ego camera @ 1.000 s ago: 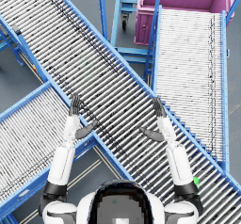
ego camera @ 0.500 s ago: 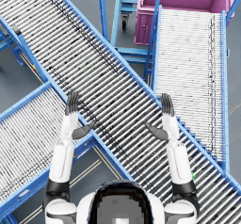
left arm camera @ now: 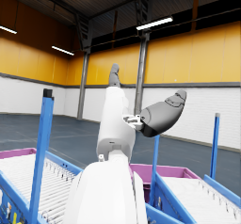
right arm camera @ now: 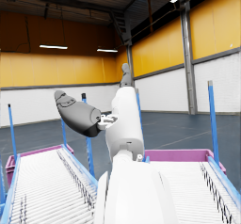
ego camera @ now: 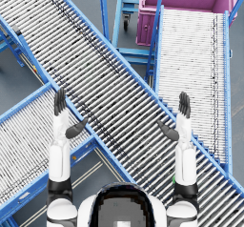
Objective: Pick up the oil and place it on the left assembly line, put the cola on the right, and keep Sprite still
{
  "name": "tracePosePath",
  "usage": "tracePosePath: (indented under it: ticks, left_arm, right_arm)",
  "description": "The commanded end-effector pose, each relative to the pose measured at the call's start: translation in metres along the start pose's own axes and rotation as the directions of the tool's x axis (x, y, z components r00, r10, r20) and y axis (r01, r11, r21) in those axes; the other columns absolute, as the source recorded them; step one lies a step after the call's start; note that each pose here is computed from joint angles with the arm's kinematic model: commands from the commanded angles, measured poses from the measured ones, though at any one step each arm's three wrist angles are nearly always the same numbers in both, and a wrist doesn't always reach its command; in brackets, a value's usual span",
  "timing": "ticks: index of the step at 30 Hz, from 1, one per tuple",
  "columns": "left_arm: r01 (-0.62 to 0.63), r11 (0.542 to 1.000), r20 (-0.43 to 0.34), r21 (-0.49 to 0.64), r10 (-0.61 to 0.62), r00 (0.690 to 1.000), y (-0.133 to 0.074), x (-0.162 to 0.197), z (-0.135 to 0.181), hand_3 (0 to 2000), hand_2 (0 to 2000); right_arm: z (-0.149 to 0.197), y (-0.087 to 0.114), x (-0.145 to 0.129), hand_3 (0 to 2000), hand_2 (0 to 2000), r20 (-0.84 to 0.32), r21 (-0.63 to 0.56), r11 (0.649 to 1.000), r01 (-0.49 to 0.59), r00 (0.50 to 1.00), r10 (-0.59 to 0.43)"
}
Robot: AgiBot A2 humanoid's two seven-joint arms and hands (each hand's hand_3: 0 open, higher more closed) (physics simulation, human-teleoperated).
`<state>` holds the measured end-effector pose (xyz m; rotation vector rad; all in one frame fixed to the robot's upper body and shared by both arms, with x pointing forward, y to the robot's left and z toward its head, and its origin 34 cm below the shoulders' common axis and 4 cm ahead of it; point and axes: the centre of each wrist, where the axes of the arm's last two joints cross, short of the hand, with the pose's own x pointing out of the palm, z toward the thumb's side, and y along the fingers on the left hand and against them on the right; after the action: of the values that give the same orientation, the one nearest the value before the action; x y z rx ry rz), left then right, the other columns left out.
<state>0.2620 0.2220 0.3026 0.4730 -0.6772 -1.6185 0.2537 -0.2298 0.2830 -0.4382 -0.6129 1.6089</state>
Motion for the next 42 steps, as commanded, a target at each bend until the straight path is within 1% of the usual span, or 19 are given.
tracePosePath:
  ticks: [1, 4, 6, 8, 10, 11, 12, 13, 14, 15, 16, 18, 19, 20, 25, 28, 33, 36, 42]
  left_arm:
    - [-0.014, 0.998, -0.05, 0.054, 0.017, 0.999, 0.008, -0.004, 0.011, 0, 0]
    - [-0.029, 0.997, -0.184, 0.077, 0.042, 0.982, 0.011, -0.007, 0.015, 0, 0]
    - [-0.042, 0.994, -0.261, 0.097, 0.066, 0.963, 0.015, -0.011, 0.019, 0, 0]
    - [-0.051, 0.992, -0.3, 0.112, 0.083, 0.95, 0.017, -0.014, 0.022, 0, 0]
    - [-0.064, 0.99, -0.322, 0.128, 0.102, 0.941, 0.02, -0.018, 0.025, 0, 0]
    - [-0.074, 0.988, -0.329, 0.133, 0.115, 0.937, 0.021, -0.021, 0.026, 0, 0]
    - [-0.082, 0.988, -0.334, 0.133, 0.123, 0.935, 0.021, -0.023, 0.026, 0, 0]
    - [-0.066, 0.992, -0.331, 0.106, 0.098, 0.938, 0.016, -0.017, 0.02, 0, 0]
    - [-0.072, 0.991, -0.334, 0.11, 0.105, 0.937, 0.017, -0.019, 0.02, 0, 0]
    - [-0.087, 0.987, -0.34, 0.136, 0.129, 0.932, 0.02, -0.024, 0.027, 0, 0]
    - [-0.079, 0.99, -0.337, 0.115, 0.114, 0.934, 0.018, -0.021, 0.022, 0, 0]
    - [-0.088, 0.987, -0.341, 0.134, 0.129, 0.931, 0.021, -0.024, 0.026, 0, 0]
    - [-0.088, 0.987, -0.341, 0.137, 0.13, 0.931, 0.02, -0.024, 0.027, 0, 0]
    - [-0.09, 0.987, -0.34, 0.134, 0.131, 0.931, 0.02, -0.024, 0.026, 0, 0]
    - [-0.09, 0.989, -0.337, 0.115, 0.124, 0.933, 0.017, -0.023, 0.021, 0, 0]
    - [-0.089, 0.99, -0.335, 0.113, 0.122, 0.934, 0.017, -0.022, 0.02, 0, 0]
    - [-0.09, 0.988, -0.335, 0.124, 0.127, 0.934, 0.016, -0.022, 0.023, 0, 0]
    - [-0.089, 0.991, -0.331, 0.102, 0.118, 0.936, 0.014, -0.021, 0.018, 0, 0]
    - [-0.092, 0.991, -0.328, 0.094, 0.118, 0.937, 0.012, -0.02, 0.016, 0, 0]
  right_arm:
    - [0.013, -0.006, -0.01, 0, 0, -0.059, -0.06, 0.998, 0.035, 0.998, -0.038]
    - [0.013, -0.007, -0.015, 0, 0, -0.194, -0.067, 0.996, 0.055, 0.979, -0.068]
    - [0.015, -0.009, -0.017, 0, 0, -0.249, -0.079, 0.995, 0.062, 0.965, -0.08]
    - [0.018, -0.011, -0.02, 0, 0, -0.279, -0.092, 0.993, 0.072, 0.956, -0.095]
    - [0.02, -0.011, -0.022, 0, 0, -0.294, -0.103, 0.991, 0.083, 0.949, -0.11]
    - [0.014, -0.008, -0.018, 0, 0, -0.292, -0.075, 0.995, 0.071, 0.952, -0.09]
    - [0.021, -0.01, -0.025, 0, 0, -0.303, -0.107, 0.99, 0.095, 0.945, -0.123]
    - [0.016, -0.008, -0.021, 0, 0, -0.299, -0.083, 0.993, 0.082, 0.949, -0.103]
    - [0.022, -0.01, -0.027, 0, 0, -0.307, -0.108, 0.989, 0.103, 0.942, -0.132]
    - [0.017, -0.008, -0.023, 0, 0, -0.303, -0.089, 0.992, 0.092, 0.946, -0.115]
    - [0.023, -0.011, -0.029, 0, 0, -0.31, -0.113, 0.987, 0.11, 0.94, -0.141]
    - [0.023, -0.01, -0.031, 0, 0, -0.312, -0.116, 0.986, 0.119, 0.938, -0.15]
    - [0.019, -0.008, -0.028, 0, 0, -0.307, -0.097, 0.989, 0.11, 0.942, -0.135]
    - [0.023, -0.011, -0.032, 0, 0, -0.312, -0.115, 0.986, 0.123, 0.938, -0.153]
    - [0.019, -0.008, -0.03, 0, 0, -0.307, -0.098, 0.988, 0.122, 0.94, -0.147]
    - [0.021, -0.01, -0.029, 0, 0, -0.306, -0.108, 0.987, 0.117, 0.941, -0.145]
    - [0.02, -0.008, -0.029, 0, 0, -0.304, -0.104, 0.987, 0.122, 0.941, -0.148]
    - [0.016, -0.007, -0.029, 0, 0, -0.301, -0.09, 0.988, 0.122, 0.943, -0.144]
    - [0.015, -0.005, -0.029, 0, 0, -0.298, -0.086, 0.988, 0.127, 0.943, -0.147]
